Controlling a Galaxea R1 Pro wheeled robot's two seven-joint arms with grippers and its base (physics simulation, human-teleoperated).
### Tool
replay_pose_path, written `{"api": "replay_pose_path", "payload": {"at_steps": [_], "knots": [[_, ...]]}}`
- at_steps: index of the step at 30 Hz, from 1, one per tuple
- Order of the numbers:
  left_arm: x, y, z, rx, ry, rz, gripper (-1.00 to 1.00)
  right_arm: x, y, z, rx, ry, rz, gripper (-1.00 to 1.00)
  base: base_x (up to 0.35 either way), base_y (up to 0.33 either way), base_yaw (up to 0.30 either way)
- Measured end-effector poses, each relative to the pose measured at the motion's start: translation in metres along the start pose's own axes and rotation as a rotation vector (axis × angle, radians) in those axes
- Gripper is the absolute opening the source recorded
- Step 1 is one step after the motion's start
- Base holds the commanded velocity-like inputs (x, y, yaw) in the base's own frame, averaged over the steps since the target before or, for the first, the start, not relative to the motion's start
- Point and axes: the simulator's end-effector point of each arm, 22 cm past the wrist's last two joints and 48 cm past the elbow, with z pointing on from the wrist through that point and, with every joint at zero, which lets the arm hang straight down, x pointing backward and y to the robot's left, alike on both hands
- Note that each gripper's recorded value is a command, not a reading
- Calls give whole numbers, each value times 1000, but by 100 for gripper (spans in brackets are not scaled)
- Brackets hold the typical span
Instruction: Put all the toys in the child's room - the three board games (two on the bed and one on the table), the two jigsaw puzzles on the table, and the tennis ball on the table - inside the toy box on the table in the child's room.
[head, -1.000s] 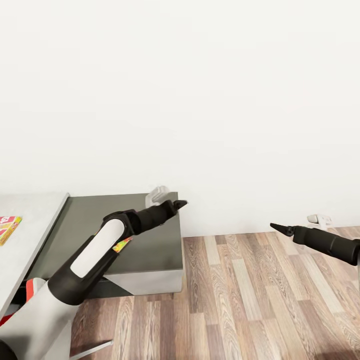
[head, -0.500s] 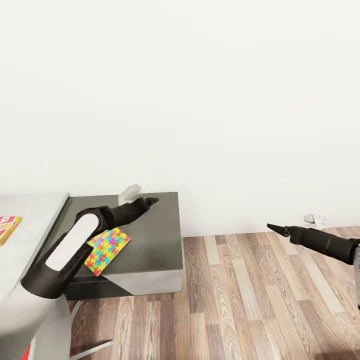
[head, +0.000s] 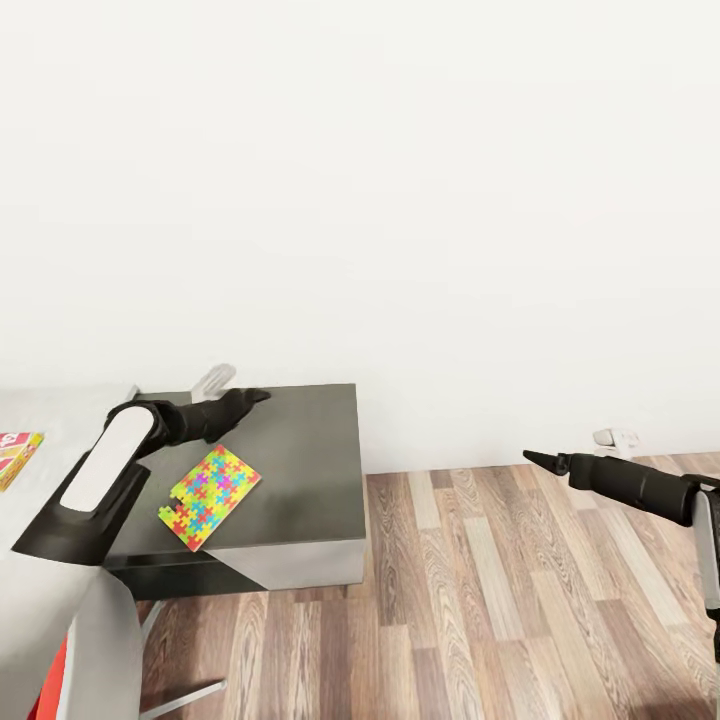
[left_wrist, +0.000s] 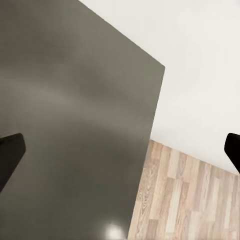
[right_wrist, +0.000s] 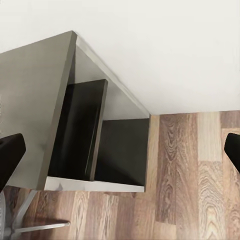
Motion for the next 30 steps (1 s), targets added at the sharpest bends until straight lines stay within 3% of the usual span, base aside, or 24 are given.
{"api": "replay_pose_path", "payload": {"at_steps": [8,17,23,30], "knots": [[-19,36,12,-80,22,-56,100,1,1,1,-3,3,-2,100,0,0,0],[-25,58,15,-128,32,-78,100,1,2,2,-6,4,0,100,0,0,0],[-32,83,16,-188,34,-85,100,5,7,9,-6,2,15,100,0,0,0],[-31,123,23,-283,67,-123,100,14,11,24,30,16,29,100,0,0,0]]}}
